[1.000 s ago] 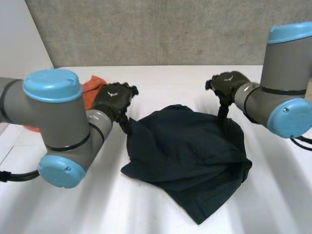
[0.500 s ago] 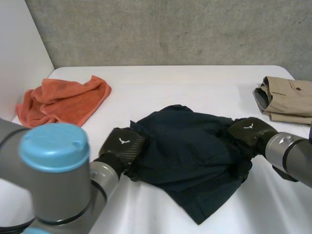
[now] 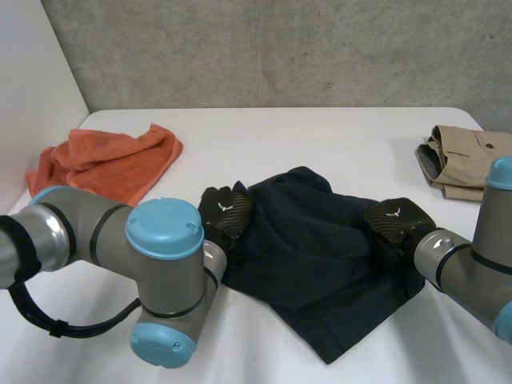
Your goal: Fold the laundry.
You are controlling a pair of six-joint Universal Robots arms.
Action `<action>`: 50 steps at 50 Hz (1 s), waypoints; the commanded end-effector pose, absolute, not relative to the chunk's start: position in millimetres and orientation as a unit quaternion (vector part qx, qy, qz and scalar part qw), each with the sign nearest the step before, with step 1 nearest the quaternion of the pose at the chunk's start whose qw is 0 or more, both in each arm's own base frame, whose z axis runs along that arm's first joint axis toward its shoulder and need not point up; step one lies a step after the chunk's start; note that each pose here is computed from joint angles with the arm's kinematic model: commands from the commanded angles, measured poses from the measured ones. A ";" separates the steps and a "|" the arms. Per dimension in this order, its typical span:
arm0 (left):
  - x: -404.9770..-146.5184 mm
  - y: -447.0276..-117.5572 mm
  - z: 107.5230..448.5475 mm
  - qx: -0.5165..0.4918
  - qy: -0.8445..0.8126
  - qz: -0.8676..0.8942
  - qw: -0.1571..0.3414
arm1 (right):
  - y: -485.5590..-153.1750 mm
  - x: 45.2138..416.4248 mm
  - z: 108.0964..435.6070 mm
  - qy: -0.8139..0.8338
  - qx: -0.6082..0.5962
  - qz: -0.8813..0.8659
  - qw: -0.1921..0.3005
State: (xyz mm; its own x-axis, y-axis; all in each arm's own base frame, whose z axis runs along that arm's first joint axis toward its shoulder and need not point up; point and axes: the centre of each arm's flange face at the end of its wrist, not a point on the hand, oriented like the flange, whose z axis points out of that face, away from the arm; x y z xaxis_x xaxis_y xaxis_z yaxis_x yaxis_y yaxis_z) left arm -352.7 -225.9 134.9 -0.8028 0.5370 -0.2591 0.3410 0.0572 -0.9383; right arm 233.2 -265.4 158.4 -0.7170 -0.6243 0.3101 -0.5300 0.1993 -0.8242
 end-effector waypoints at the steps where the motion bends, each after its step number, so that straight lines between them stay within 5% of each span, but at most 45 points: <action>1: -356.1 -234.5 137.1 -0.339 -0.689 0.640 0.038 | -270.8 233.7 167.4 0.762 -0.378 -0.525 0.039; 5: -357.0 -235.4 178.5 -0.333 -0.654 0.679 0.029 | -282.9 236.6 185.1 0.743 -0.376 -0.553 0.026; 15: -315.6 -220.5 351.0 -0.226 -0.525 0.820 0.042 | -300.6 244.1 326.1 0.600 -0.352 -0.718 -0.024; 19: -299.4 -213.3 393.9 -0.192 -0.485 0.852 0.041 | -302.1 244.5 371.4 0.565 -0.336 -0.752 -0.032; 26: -287.3 -203.4 425.6 -0.167 -0.452 0.875 0.041 | -295.3 241.2 427.4 0.528 -0.317 -0.787 -0.045; 34: -267.1 -196.4 448.7 -0.143 -0.429 0.892 0.029 | -286.1 241.0 439.8 0.518 -0.317 -0.793 -0.043; 41: -252.8 -176.5 484.9 -0.114 -0.384 0.916 0.035 | -241.8 248.0 475.2 0.469 -0.315 -0.824 -0.025; 50: -256.8 -185.2 474.2 -0.122 -0.401 0.907 0.030 | -240.7 250.7 451.6 0.525 -0.347 -0.777 -0.011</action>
State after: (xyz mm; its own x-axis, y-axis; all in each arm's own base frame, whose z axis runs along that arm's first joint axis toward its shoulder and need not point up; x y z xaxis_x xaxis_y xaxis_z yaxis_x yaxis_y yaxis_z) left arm -249.7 -173.3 489.6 -0.9737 0.1460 -0.1750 0.0194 -0.7119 -0.7020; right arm 247.1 -239.7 471.7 -0.7918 -0.2730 0.5464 -0.3474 -0.5344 -0.7705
